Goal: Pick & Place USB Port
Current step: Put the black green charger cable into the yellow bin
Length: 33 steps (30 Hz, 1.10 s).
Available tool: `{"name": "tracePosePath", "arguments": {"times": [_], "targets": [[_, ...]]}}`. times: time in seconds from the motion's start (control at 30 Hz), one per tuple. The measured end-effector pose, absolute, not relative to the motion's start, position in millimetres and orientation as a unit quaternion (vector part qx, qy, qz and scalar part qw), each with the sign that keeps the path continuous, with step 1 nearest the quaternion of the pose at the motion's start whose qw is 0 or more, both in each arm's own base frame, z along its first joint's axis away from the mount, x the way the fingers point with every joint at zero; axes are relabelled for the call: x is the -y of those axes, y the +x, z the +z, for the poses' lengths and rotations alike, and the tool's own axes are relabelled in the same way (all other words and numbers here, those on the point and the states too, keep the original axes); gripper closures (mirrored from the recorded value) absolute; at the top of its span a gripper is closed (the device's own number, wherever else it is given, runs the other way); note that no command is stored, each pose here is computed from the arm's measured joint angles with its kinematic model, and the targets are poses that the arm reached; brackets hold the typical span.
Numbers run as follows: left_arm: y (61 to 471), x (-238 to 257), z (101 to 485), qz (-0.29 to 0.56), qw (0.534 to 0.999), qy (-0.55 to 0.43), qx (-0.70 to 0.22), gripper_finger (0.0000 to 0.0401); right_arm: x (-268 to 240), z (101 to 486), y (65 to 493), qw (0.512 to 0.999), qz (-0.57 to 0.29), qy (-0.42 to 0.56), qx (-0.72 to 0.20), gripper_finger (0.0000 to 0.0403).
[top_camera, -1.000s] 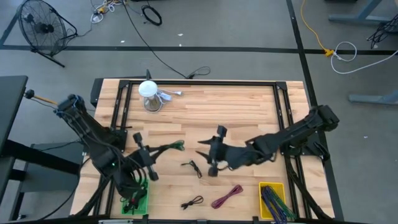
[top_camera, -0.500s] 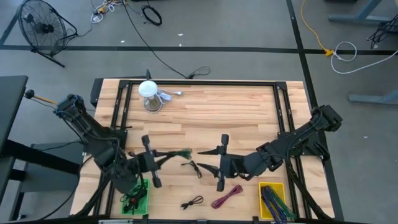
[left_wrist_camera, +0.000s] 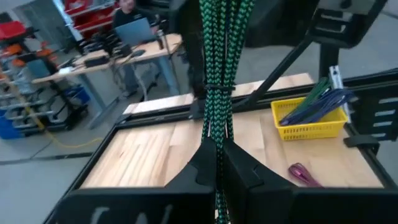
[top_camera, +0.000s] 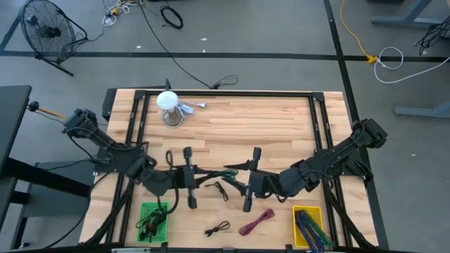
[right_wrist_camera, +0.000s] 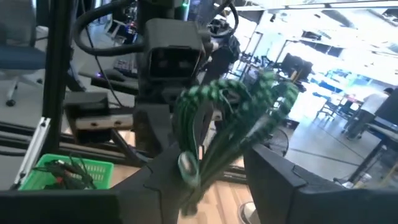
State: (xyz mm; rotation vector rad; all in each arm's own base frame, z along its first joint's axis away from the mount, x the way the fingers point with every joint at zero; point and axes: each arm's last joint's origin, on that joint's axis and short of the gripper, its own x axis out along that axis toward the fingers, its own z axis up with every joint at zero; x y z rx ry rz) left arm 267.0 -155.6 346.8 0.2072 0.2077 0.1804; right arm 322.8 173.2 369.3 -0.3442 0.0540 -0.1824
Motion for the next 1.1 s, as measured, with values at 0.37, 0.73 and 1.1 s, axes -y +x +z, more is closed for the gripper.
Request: {"name": "tracePosePath", "arguments": {"times": [0.37, 0.73, 1.1], "targets": [[277, 146, 346, 0.094, 0.984, 0.108, -0.101, 0.0385, -168, 367, 321, 0.968, -0.188, -0.16, -0.048, 0.0361], [275, 149, 346, 0.094, 0.983, 0.119, -0.101, 0.035, -169, 369, 319, 0.966, -0.208, -0.147, -0.044, 0.0393], [245, 162, 358, 0.113, 0.976, 0.162, -0.096, 0.0346, -176, 389, 265, 0.953, -0.269, -0.125, -0.065, 0.0394]]}}
